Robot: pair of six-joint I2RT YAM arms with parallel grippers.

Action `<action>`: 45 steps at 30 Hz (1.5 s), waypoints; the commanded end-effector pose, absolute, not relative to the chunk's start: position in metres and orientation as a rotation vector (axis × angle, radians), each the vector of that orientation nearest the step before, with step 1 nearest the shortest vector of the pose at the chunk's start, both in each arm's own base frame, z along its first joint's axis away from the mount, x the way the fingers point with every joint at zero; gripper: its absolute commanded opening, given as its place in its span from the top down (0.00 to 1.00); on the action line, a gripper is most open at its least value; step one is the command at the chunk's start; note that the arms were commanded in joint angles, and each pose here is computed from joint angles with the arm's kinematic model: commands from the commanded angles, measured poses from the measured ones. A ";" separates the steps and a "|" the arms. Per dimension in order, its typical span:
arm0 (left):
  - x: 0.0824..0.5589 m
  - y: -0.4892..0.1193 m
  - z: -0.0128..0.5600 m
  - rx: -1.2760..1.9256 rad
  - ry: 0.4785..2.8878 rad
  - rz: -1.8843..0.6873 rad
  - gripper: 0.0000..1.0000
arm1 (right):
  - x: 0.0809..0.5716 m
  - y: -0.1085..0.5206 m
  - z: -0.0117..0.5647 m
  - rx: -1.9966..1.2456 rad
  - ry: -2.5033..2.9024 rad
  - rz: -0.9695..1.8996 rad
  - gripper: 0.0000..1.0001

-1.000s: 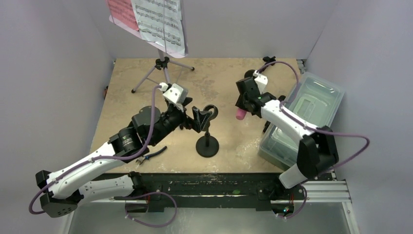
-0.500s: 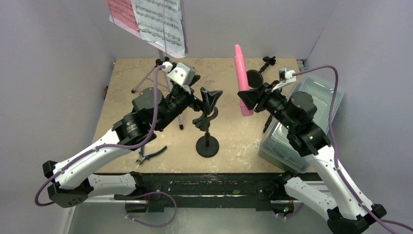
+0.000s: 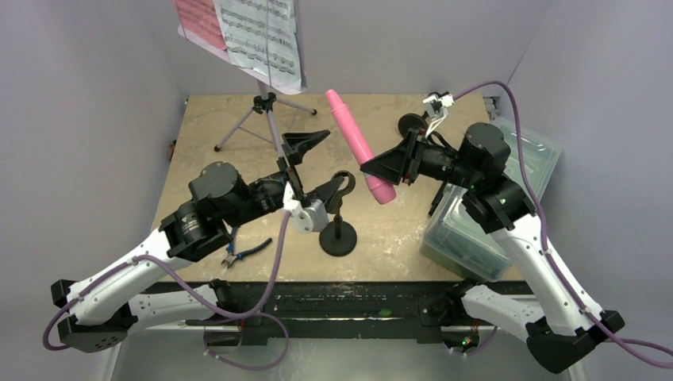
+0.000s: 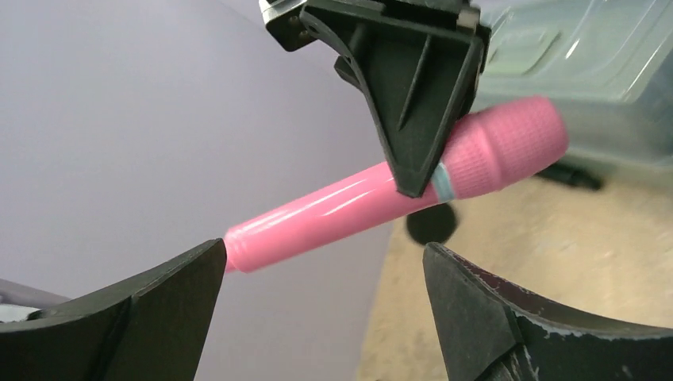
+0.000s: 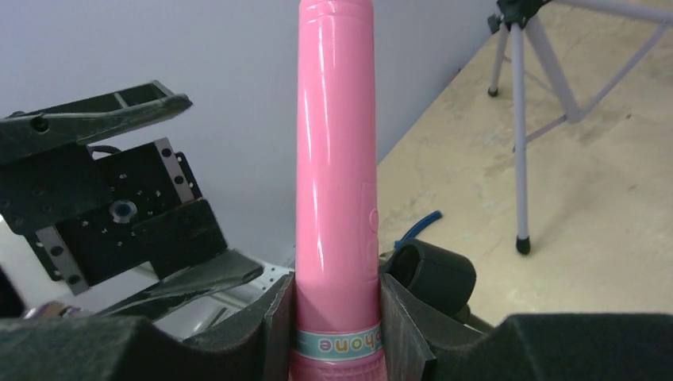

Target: Set up the instrument practice props

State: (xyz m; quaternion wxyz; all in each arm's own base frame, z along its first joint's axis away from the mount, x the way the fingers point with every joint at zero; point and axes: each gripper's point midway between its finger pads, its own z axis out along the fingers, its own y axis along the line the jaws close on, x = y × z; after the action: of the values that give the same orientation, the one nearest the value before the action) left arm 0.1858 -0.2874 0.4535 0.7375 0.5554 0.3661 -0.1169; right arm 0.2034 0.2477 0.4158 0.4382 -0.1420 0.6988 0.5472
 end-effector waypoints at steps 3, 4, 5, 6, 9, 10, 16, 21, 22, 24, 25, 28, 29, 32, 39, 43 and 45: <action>0.220 -0.289 0.431 1.518 0.564 0.278 0.07 | 0.182 0.256 0.425 -0.418 1.843 1.482 1.00; 0.221 -0.292 0.430 1.526 0.531 0.307 0.07 | 0.182 0.257 0.424 -0.426 1.851 1.486 1.00; 0.221 -0.296 0.426 1.542 0.509 0.322 0.07 | 0.181 0.257 0.424 -0.432 1.854 1.493 1.00; 0.223 -0.300 0.424 1.550 0.503 0.346 0.08 | 0.180 0.258 0.425 -0.440 1.852 1.503 1.00; 0.230 -0.311 0.421 1.559 0.476 0.436 0.10 | 0.177 0.260 0.425 -0.471 1.860 1.528 1.00; 0.231 -0.314 0.423 1.548 0.457 0.466 0.11 | 0.177 0.261 0.424 -0.475 1.868 1.527 1.00; 0.233 -0.327 0.431 1.478 0.380 0.603 0.43 | 0.174 0.260 0.423 -0.502 1.872 1.517 1.00; 0.223 -0.329 0.453 1.381 0.384 0.561 0.81 | 0.172 0.258 0.432 -0.541 1.824 1.501 1.00; 0.223 -0.328 0.457 1.361 0.405 0.554 0.92 | 0.171 0.258 0.436 -0.546 1.802 1.505 0.93; 0.221 -0.325 0.468 1.305 0.453 0.506 1.00 | 0.173 0.254 0.449 -0.525 1.757 1.469 0.66; 0.221 -0.323 0.473 1.283 0.485 0.463 1.00 | 0.175 0.250 0.457 -0.505 1.727 1.439 0.51; 0.217 -0.311 0.494 1.157 0.611 0.285 1.00 | 0.183 0.226 0.494 -0.381 1.599 1.283 0.15; 0.214 -0.306 0.503 1.118 0.641 0.227 1.00 | 0.191 0.213 0.506 -0.288 1.552 1.212 0.09; 0.206 -0.294 0.513 1.020 0.738 0.053 1.00 | 0.195 0.187 0.535 -0.134 1.403 1.147 0.01; 0.190 -0.280 0.521 0.834 1.029 -0.351 1.00 | 0.211 0.176 0.542 -0.154 1.217 1.016 0.01; 0.184 -0.284 0.520 0.761 1.190 -0.524 1.00 | 0.195 0.201 0.550 -0.352 1.112 1.098 0.02; 0.179 -0.292 0.515 0.756 1.262 -0.604 1.00 | 0.181 0.222 0.556 -0.478 1.079 1.177 0.03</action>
State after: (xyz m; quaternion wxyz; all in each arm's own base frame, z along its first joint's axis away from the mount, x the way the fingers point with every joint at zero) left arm 0.1885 -0.2814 0.5293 0.7682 0.3920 0.4783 -0.1658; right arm 0.1925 0.1878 0.5439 0.6805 -0.1092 0.5322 0.4917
